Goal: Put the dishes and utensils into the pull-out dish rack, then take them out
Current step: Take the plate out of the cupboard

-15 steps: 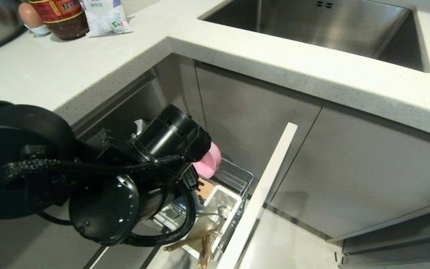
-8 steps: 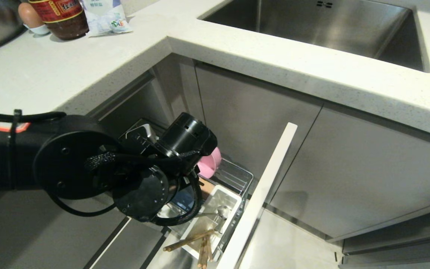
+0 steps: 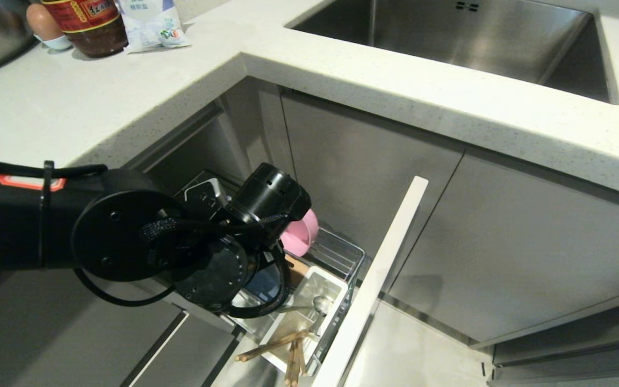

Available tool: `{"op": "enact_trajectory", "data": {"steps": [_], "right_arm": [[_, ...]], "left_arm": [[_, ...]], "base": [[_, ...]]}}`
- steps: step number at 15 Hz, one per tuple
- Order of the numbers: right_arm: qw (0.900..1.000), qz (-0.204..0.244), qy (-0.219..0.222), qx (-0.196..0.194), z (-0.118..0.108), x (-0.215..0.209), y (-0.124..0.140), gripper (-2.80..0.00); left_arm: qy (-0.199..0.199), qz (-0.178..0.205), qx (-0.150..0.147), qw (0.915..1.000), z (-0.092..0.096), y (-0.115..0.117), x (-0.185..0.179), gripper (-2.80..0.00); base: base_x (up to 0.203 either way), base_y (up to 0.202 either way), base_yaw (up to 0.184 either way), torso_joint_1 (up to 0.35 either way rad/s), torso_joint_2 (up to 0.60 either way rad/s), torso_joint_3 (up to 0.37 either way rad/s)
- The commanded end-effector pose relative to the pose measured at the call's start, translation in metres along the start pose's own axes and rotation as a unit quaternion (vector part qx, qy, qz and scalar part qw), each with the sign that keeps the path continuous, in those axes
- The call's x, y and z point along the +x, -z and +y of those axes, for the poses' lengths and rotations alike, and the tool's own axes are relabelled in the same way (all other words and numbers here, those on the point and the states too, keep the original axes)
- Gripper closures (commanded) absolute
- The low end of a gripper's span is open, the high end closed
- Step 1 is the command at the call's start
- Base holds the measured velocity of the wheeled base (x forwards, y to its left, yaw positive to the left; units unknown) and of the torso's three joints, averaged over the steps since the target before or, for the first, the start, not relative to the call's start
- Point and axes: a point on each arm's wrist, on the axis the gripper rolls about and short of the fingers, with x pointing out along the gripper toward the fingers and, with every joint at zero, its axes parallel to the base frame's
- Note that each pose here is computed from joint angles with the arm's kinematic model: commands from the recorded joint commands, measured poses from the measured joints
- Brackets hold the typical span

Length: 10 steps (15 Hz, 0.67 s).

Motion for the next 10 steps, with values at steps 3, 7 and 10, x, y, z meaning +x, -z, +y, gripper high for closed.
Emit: {"op": "enact_trajectory", "data": {"steps": [3,7,10], "right_arm": [[1.0,-0.002,0.0,0.0,0.0,-0.0002,0.0,0.0],[1.0,-0.002,0.0,0.0,0.0,-0.0003,0.0,0.0],[1.0,-0.002,0.0,0.0,0.0,-0.0003,0.0,0.0]], "left_arm": [[-0.003,-0.004,-0.002,1.0,0.0005,-0.0004,-0.0009,0.0],[0.0,-0.005,-0.001,1.0,0.0002,-0.0003,-0.0019,0.0],[0.002,-0.005,-0.001,1.0,-0.0002,-0.0001,-0.0035,0.0]], "base": [[0.0,0.0,0.0,0.0,0.0,0.0],[0.0,0.0,0.0,0.0,0.0,0.0],[0.0,0.0,0.0,0.0,0.0,0.0]]}}
